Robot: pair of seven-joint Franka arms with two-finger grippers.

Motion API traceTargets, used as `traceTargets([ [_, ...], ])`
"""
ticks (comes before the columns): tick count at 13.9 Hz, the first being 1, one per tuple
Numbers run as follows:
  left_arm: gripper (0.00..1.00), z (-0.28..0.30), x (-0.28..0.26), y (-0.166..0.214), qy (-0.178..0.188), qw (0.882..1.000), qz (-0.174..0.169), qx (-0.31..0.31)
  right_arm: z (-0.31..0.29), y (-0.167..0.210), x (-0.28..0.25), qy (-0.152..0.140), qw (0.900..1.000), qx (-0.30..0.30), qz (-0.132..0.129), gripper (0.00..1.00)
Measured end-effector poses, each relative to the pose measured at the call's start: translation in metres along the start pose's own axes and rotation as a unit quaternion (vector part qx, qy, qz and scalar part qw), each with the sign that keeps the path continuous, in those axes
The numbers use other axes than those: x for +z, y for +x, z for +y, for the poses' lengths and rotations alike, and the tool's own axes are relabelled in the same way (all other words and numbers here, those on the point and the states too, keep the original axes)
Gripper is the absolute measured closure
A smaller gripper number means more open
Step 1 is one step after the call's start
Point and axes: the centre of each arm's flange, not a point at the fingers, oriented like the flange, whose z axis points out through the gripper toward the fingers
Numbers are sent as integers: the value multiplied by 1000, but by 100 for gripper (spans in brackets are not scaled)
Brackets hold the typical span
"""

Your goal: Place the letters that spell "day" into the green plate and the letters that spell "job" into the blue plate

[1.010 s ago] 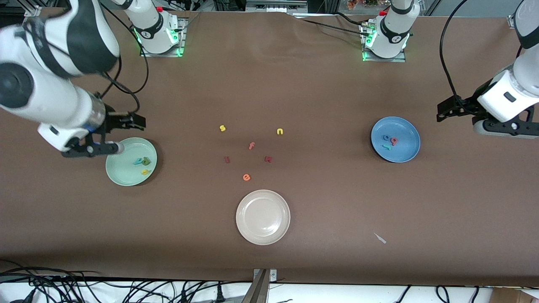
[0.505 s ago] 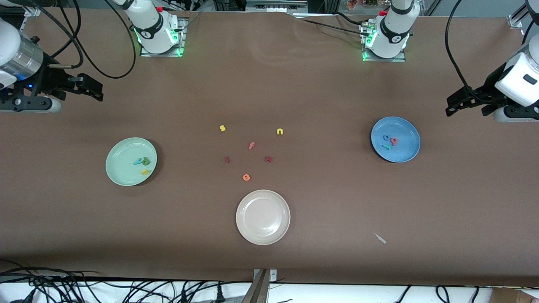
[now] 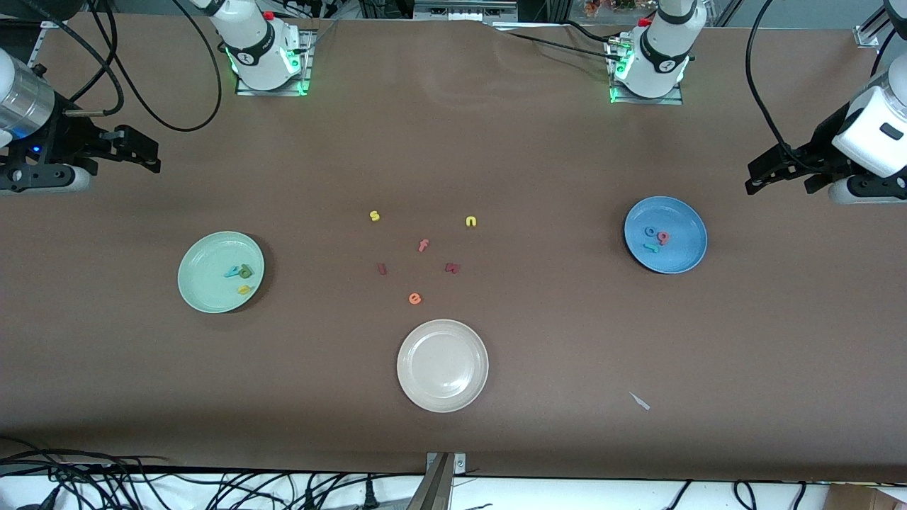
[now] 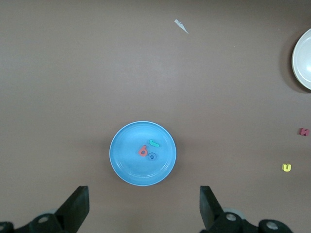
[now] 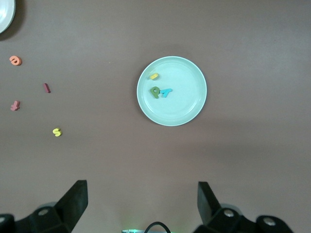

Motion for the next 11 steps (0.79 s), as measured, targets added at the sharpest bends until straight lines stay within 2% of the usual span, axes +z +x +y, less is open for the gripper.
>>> traceTargets([
  [11,0,3,-5,-3,0,1000,5,3,4,3,2,0,1000,3,8,0],
])
